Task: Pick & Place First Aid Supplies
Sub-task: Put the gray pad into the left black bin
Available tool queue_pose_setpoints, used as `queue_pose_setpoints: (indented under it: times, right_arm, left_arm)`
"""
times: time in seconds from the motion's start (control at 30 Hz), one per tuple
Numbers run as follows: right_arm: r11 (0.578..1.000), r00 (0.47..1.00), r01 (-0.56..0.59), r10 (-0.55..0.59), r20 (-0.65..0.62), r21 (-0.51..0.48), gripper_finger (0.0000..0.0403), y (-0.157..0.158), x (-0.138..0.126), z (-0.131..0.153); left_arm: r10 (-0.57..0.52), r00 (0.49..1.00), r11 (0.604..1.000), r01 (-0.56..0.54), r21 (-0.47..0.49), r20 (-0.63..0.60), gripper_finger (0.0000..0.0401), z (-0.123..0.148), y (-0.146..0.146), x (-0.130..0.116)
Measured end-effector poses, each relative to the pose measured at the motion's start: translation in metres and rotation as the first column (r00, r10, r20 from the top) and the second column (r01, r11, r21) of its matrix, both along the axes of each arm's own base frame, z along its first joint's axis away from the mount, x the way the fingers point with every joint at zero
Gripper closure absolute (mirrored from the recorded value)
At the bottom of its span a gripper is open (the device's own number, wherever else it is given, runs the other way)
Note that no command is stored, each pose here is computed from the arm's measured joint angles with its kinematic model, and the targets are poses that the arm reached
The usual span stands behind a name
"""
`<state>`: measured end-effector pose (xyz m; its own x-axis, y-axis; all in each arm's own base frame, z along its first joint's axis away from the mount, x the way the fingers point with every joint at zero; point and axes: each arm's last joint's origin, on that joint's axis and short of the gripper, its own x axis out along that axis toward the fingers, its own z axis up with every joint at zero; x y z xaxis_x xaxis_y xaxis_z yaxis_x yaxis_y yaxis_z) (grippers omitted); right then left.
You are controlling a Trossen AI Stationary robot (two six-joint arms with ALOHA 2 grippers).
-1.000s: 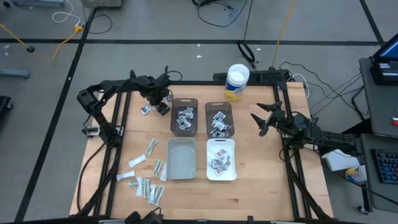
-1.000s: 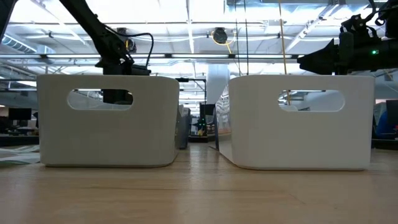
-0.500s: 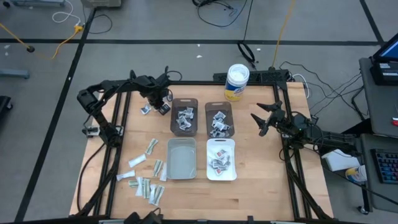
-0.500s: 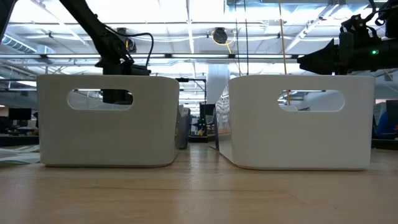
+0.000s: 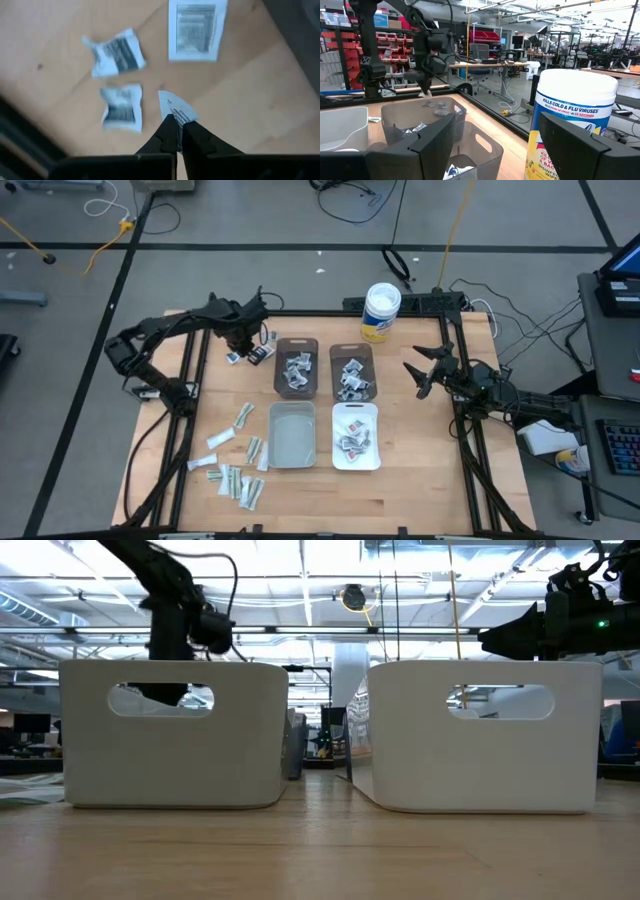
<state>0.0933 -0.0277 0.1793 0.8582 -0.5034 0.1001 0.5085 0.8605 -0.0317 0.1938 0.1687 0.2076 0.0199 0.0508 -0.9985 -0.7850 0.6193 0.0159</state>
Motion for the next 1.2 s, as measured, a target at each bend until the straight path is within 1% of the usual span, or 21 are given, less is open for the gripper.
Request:
queue_pose_setpoints:
  times: [0.17,0.27,0.33,0.43,0.53,0.63,0.8,0.9,1.03,1.2]
  right_arm:
    - [1.0,1.0,0.0,0.0,0.0,0.0,0.0124,0.0,0.0,0.0]
    - [1.0,1.0,0.0,0.0,0.0,0.0,0.0124,0.0,0.0,0.0]
    - [1.0,1.0,0.0,0.0,0.0,0.0,0.0124,0.0,0.0,0.0]
    - [1.0,1.0,0.0,0.0,0.0,0.0,0.0124,0.0,0.0,0.0]
    - [1.0,1.0,0.0,0.0,0.0,0.0,0.0124,0.0,0.0,0.0]
    - [1.0,1.0,0.0,0.0,0.0,0.0,0.0124,0.0,0.0,0.0]
    - [1.0,1.0,0.0,0.0,0.0,0.0,0.0124,0.0,0.0,0.0]
    - [1.0,1.0,0.0,0.0,0.0,0.0,0.0124,0.0,0.0,0.0]
    - [1.0,1.0,0.0,0.0,0.0,0.0,0.0124,0.0,0.0,0.0]
    - [1.0,1.0,0.0,0.0,0.0,0.0,0.0124,0.0,0.0,0.0]
  left_arm:
    - [0.041,0.999,0.999,-0.041,0.0,0.003,0.039,0.032,-0.012,0.0]
    - [0.034,0.999,0.999,-0.034,0.001,0.008,0.0395,0.05,-0.018,0.005]
    - [0.025,1.0,1.0,-0.025,0.002,0.012,0.0395,0.057,-0.021,0.008]
    - [0.023,1.0,1.0,-0.023,0.002,0.013,0.0389,0.061,-0.025,0.011]
    - [0.02,1.0,1.0,-0.021,0.004,0.02,0.0394,0.059,-0.024,0.015]
    - [0.004,1.0,1.0,-0.004,0.001,0.008,0.0394,0.055,-0.021,0.027]
    - [-0.096,0.995,0.995,0.096,-0.013,-0.014,0.0396,0.053,-0.018,0.061]
    - [-0.176,0.984,0.984,0.176,0.004,0.003,0.0394,0.056,-0.016,0.085]
    - [-0.295,0.955,0.955,0.295,0.009,0.003,0.0396,0.057,-0.014,0.113]
    - [-0.41,0.912,0.912,0.41,0.009,-0.006,0.0394,0.063,-0.012,0.139]
